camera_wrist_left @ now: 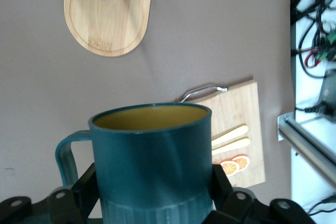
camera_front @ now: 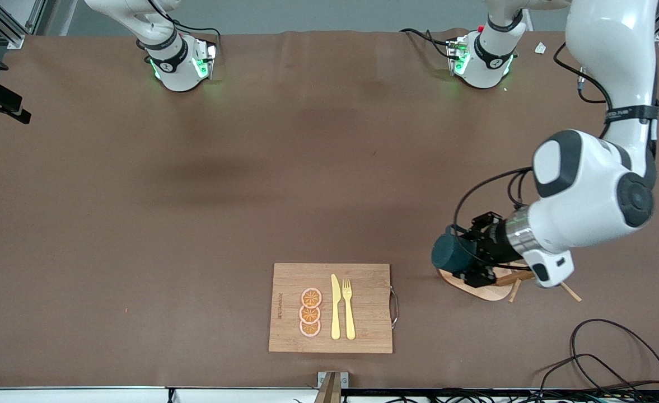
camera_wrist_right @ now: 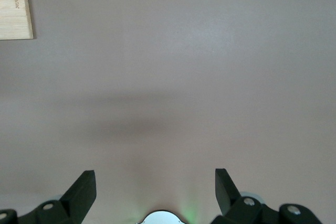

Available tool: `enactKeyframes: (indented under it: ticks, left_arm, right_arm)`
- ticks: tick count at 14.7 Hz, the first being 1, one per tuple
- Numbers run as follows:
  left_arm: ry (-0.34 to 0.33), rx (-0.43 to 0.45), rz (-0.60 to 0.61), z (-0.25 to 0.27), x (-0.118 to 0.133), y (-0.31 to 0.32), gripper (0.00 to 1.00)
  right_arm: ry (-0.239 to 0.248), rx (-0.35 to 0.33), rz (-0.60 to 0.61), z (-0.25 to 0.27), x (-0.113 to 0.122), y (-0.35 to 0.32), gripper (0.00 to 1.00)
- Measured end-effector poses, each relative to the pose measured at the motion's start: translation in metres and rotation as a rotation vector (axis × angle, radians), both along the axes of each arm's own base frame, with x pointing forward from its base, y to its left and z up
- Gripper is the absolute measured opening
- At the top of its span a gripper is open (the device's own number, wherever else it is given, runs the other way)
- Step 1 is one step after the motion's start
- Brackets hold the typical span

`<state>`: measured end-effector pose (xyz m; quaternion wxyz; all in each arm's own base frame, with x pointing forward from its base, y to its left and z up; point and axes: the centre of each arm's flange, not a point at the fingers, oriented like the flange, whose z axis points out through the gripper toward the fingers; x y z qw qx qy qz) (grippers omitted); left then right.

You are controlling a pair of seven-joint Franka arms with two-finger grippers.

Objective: Transfer cup from left to right arm and place
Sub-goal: 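Grasp the teal mug rim with the left gripper and lift it off, then carry the teal mug with the left gripper toward the table middle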

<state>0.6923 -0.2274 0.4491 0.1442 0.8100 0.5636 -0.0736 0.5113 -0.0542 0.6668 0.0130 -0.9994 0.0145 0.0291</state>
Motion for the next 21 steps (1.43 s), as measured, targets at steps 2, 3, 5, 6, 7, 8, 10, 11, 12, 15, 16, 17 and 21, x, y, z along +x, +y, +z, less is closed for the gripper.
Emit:
enactKeyframes:
  ticks: [2, 3, 5, 6, 7, 8, 10, 11, 12, 15, 16, 17, 21]
  left_arm:
    - [-0.05, 0.072, -0.058, 0.006, -0.019, -0.055, 0.87]
    - [-0.089, 0.107, -0.09, 0.009, -0.03, -0.083, 0.87]
    - [-0.168, 0.19, -0.179, 0.011, -0.055, -0.139, 0.87]
    - [-0.215, 0.23, -0.232, 0.013, -0.069, -0.164, 0.87]
    - [-0.263, 0.263, -0.28, 0.015, -0.082, -0.187, 0.87]
    - [-0.309, 0.292, -0.328, 0.016, -0.096, -0.209, 0.87]
    - [-0.401, 0.343, -0.419, 0.018, -0.121, -0.246, 0.87]
    - [-0.446, 0.369, -0.467, 0.016, -0.133, -0.264, 0.87]
    - [-0.49, 0.402, -0.517, 0.012, -0.147, -0.282, 0.87]
    - [-0.633, 0.553, -0.656, -0.016, -0.191, -0.334, 0.87]
    - [-0.682, 0.604, -0.695, -0.028, -0.206, -0.35, 0.87]
    - [-0.729, 0.647, -0.733, -0.041, -0.22, -0.365, 0.87]
    - [-0.909, 0.77, -0.833, -0.106, -0.278, -0.415, 0.87]
  right_arm:
    - [0.0, 0.0, 0.0, 0.0, 0.0, 0.0, 1.0]
    - [0.0, 0.0, 0.0, 0.0, 0.0, 0.0, 1.0]
    - [0.0, 0.0, 0.0, 0.0, 0.0, 0.0, 1.0]
    - [-0.002, 0.0, 0.0, 0.0, 0.0, 0.0, 1.0]
    - [-0.005, -0.001, 0.0, 0.0, 0.001, 0.0, 1.0]
    - [-0.007, -0.001, 0.0, 0.001, 0.001, 0.0, 1.0]
    - [-0.01, -0.001, 0.0, 0.001, 0.001, 0.0, 1.0]
    - [-0.012, -0.001, 0.0, 0.001, 0.001, 0.0, 1.0]
    - [-0.012, -0.001, 0.0, 0.001, 0.001, 0.0, 1.0]
    - [-0.012, -0.001, 0.0, 0.001, 0.001, 0.0, 1.0]
    - [-0.012, -0.001, 0.0, 0.001, 0.001, 0.0, 1.0]
    - [-0.012, -0.001, 0.0, 0.001, 0.001, 0.0, 1.0]
    - [-0.008, -0.001, -0.001, 0.0, 0.001, -0.001, 1.0]
